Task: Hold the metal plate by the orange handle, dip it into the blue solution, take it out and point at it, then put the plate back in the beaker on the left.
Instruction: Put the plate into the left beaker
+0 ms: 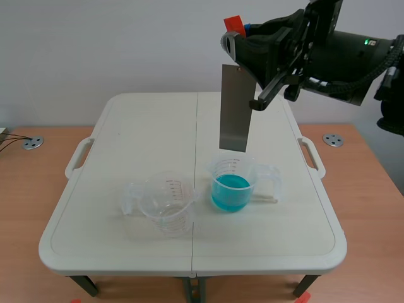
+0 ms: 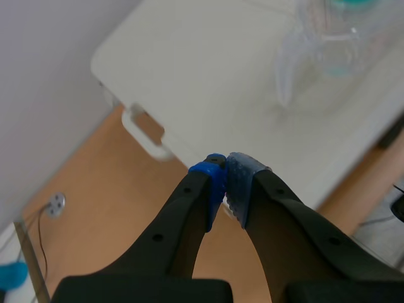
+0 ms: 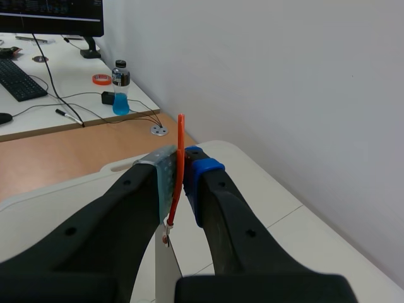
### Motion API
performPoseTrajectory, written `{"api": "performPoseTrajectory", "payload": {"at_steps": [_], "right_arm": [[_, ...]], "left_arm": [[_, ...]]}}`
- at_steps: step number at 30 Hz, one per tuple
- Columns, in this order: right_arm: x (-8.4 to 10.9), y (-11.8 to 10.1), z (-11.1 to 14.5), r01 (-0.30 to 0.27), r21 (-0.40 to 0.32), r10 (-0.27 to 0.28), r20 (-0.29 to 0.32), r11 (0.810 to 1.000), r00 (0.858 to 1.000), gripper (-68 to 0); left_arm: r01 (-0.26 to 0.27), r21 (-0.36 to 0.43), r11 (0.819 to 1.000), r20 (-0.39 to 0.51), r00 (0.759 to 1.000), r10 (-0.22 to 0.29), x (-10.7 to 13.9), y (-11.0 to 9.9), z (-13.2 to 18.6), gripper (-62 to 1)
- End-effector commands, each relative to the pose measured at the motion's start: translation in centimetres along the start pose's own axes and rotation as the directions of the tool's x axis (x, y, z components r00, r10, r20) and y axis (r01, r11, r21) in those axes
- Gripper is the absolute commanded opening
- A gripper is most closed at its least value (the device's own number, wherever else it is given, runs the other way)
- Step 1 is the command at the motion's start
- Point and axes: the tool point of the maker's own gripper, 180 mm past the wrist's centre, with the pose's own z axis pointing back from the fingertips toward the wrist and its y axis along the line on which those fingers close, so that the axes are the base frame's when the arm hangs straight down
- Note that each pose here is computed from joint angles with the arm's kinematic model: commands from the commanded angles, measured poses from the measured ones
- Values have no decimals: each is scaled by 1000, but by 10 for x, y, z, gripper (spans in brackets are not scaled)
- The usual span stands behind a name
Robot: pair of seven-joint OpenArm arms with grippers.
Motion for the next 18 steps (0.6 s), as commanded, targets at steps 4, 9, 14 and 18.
{"api": "performPoseTrajectory", "payload": {"at_steps": [4,9,14,18], "right_arm": [[20,9,-11,-22,52,18,63,998,998,-662],[22,22,-19,-18,97,11,72,995,997,-662],[24,38,-29,-12,149,-1,84,989,996,-662],[26,51,-37,5,178,-23,99,984,995,-662]], "left_arm": [[-91,-54,994,-125,989,84,-32,-34,38,-594],[-202,-81,976,-274,946,173,-68,-69,75,-594],[-277,-18,961,-368,895,252,-99,-85,102,-594],[-345,-17,938,-425,852,305,-117,-110,115,-594]]}}
